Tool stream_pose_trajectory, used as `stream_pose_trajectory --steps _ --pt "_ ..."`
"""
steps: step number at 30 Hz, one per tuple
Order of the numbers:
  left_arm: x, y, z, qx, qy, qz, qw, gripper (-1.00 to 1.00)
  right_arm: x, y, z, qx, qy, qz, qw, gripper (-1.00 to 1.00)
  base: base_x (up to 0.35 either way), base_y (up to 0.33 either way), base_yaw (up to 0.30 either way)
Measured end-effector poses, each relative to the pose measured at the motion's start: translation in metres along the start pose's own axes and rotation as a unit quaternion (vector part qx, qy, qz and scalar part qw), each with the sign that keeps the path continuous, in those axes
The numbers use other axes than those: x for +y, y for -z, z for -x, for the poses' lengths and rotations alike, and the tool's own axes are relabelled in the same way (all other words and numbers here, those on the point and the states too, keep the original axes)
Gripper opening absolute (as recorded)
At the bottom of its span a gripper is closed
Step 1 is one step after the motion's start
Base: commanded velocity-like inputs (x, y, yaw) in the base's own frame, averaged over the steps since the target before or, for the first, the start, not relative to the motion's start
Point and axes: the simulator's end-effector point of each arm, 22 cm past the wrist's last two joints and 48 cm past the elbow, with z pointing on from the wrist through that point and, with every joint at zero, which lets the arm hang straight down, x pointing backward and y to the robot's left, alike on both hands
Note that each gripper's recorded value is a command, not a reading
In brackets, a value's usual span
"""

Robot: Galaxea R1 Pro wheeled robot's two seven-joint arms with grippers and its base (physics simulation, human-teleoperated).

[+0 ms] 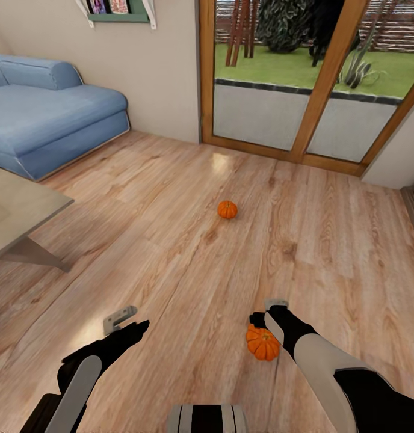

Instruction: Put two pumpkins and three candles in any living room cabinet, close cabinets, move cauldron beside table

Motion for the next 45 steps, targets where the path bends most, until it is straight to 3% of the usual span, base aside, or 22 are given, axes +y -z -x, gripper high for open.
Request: stream_pose_trajectory --steps 9,45 --pt "0.008 -0.012 -0.013 0.016 0.001 0.009 0.9998 1.00 -0.001 -0.017 -0.018 0.019 0.001 -0.002 0.9998 1.00 0.000 0.000 0.000" --pt "0.027 -0.026 -0.022 0.030 0.005 0.027 0.9991 1.00 -0.001 -0.036 -0.039 0.040 0.003 -0.003 0.9992 1.00 0.000 0.000 0.000"
